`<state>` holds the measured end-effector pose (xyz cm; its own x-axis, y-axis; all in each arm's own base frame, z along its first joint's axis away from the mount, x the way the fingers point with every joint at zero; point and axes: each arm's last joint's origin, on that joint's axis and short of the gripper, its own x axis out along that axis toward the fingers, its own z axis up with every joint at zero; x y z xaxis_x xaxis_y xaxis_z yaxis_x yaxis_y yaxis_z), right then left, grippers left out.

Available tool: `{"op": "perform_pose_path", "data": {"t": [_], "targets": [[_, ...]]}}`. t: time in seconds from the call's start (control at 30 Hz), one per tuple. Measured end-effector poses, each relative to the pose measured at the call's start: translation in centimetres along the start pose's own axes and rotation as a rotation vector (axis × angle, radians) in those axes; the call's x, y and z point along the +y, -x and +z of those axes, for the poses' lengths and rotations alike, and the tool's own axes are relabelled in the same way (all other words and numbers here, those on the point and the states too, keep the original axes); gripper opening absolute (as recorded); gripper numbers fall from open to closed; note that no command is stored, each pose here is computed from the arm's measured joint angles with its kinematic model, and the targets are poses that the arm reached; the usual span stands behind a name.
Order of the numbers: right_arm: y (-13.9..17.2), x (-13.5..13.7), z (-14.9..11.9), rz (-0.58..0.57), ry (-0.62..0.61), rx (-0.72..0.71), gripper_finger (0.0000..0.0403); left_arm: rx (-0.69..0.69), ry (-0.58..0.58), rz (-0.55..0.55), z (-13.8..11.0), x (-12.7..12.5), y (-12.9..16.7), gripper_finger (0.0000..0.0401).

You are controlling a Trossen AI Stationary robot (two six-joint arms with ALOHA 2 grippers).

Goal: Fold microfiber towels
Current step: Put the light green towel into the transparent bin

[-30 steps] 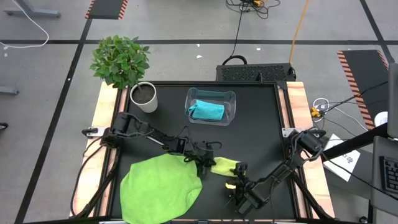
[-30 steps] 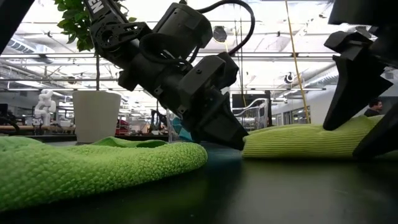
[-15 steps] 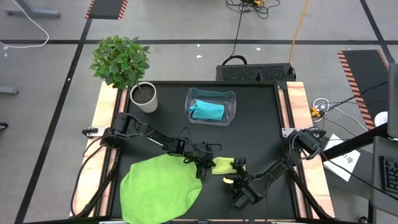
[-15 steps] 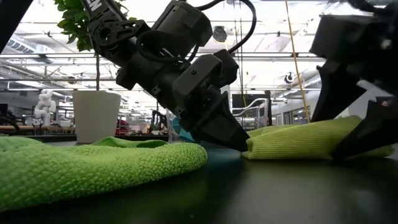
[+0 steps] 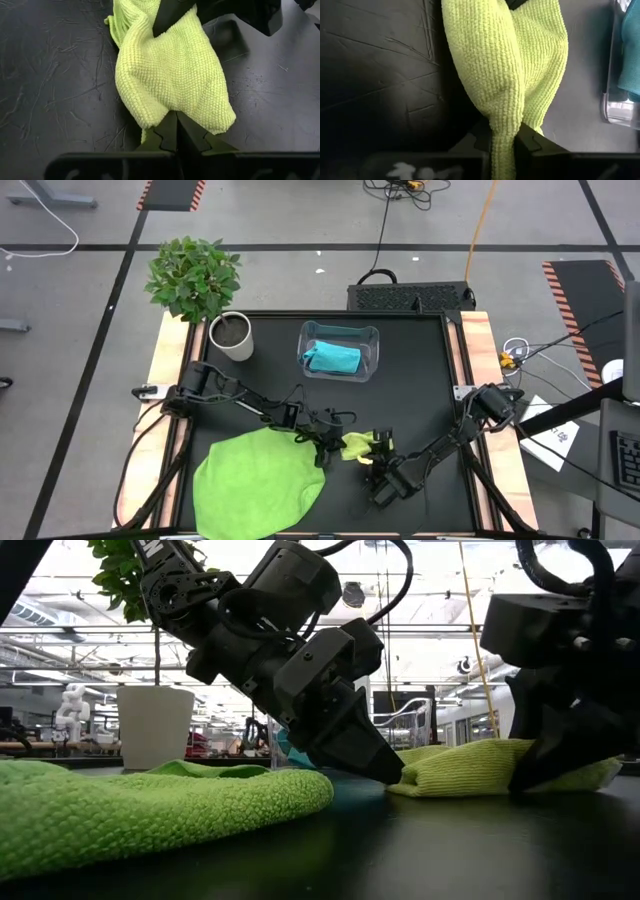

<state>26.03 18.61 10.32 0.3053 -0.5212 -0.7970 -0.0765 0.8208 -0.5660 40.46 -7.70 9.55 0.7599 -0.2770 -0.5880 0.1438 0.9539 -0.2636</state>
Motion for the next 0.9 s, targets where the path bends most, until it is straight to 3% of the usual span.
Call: {"op": "perform_pose_path", "data": {"t": [0.13, 0.3, 0.47, 0.6, 0.77, 0.9], "targets": [[0.2, -0.2, 0.0, -0.002, -0.013, -0.007, 0.0018, -0.001, -0.001, 0.001, 0.0, 0.0, 0.0, 0.0008], [1.2, -1.3, -0.1, -0.025, -0.018, -0.020, 0.0013, -0.020, -0.087, -0.054, 0.5, -0.7, 0.3, 0.0010], [2.5, -2.5, 0.0, -0.061, -0.042, -0.072, 0.0011, -0.063, -0.213, -0.143, 2.4, -3.7, 2.5, 0.0023], [3.4, -3.8, 0.2, -0.094, -0.030, -0.108, 0.0011, -0.013, -0.246, -0.152, 2.9, -6.4, 4.6, 0.0051], [4.2, -6.6, 0.6, -0.117, -0.063, -0.125, 0.0010, 0.062, -0.292, -0.107, 1.9, -9.7, 6.1, 0.0079], [5.1, -9.7, 0.8, -0.114, -0.073, -0.138, 0.0010, 0.122, -0.301, -0.110, 0.9, -11.0, 6.3, 0.0081]]}}
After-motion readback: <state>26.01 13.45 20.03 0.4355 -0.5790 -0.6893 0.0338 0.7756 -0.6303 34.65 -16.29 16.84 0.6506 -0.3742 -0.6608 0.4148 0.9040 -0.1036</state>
